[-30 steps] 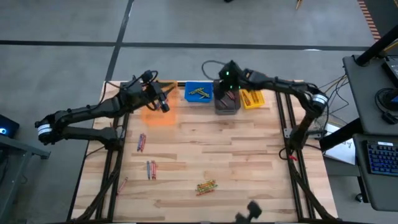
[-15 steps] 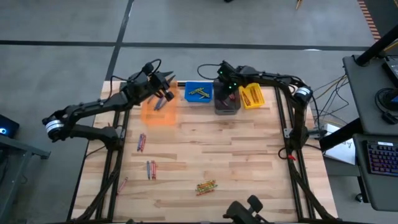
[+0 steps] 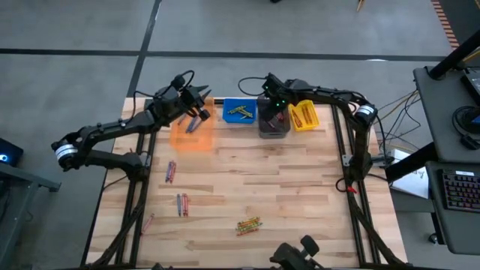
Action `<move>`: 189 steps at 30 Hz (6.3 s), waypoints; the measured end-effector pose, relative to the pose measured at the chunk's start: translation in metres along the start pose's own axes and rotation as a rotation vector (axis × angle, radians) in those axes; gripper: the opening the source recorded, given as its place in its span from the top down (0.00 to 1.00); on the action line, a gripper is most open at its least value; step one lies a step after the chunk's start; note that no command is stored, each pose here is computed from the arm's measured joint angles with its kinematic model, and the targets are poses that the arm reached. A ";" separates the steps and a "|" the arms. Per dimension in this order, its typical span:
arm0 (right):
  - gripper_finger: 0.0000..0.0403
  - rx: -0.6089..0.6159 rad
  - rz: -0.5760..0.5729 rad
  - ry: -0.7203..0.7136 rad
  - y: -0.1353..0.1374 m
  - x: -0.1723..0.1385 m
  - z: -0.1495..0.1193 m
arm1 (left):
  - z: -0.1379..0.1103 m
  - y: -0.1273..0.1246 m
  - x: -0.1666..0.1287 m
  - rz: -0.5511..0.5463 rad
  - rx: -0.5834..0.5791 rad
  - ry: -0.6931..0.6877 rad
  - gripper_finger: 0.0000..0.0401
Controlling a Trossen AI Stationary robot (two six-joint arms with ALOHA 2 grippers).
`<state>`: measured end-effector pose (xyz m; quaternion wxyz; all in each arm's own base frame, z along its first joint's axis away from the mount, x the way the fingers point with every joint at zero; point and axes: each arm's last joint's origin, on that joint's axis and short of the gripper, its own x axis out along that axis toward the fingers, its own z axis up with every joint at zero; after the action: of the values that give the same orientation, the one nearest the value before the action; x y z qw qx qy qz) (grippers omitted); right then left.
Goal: Sort crayons
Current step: Put the red crayon into the black bin
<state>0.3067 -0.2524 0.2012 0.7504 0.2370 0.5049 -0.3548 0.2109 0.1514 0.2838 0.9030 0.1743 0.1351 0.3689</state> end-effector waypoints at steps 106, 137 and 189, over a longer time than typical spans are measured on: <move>0.83 -0.061 0.319 -0.594 0.128 -0.134 -0.140 | -0.115 -0.142 -0.129 -0.047 -0.410 1.297 0.65; 0.84 -0.067 0.321 -0.593 0.129 -0.134 -0.141 | -0.093 -0.150 -0.130 -0.014 -0.303 1.360 0.71; 0.84 -0.063 0.306 -0.563 0.127 -0.124 -0.147 | -0.042 -0.193 -0.094 -0.664 -0.386 0.775 1.00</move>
<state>0.2880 -0.0305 0.2597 0.9122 0.1794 0.2467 -0.2738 0.2495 -0.0356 0.1764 0.8706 -0.1954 0.4356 0.1193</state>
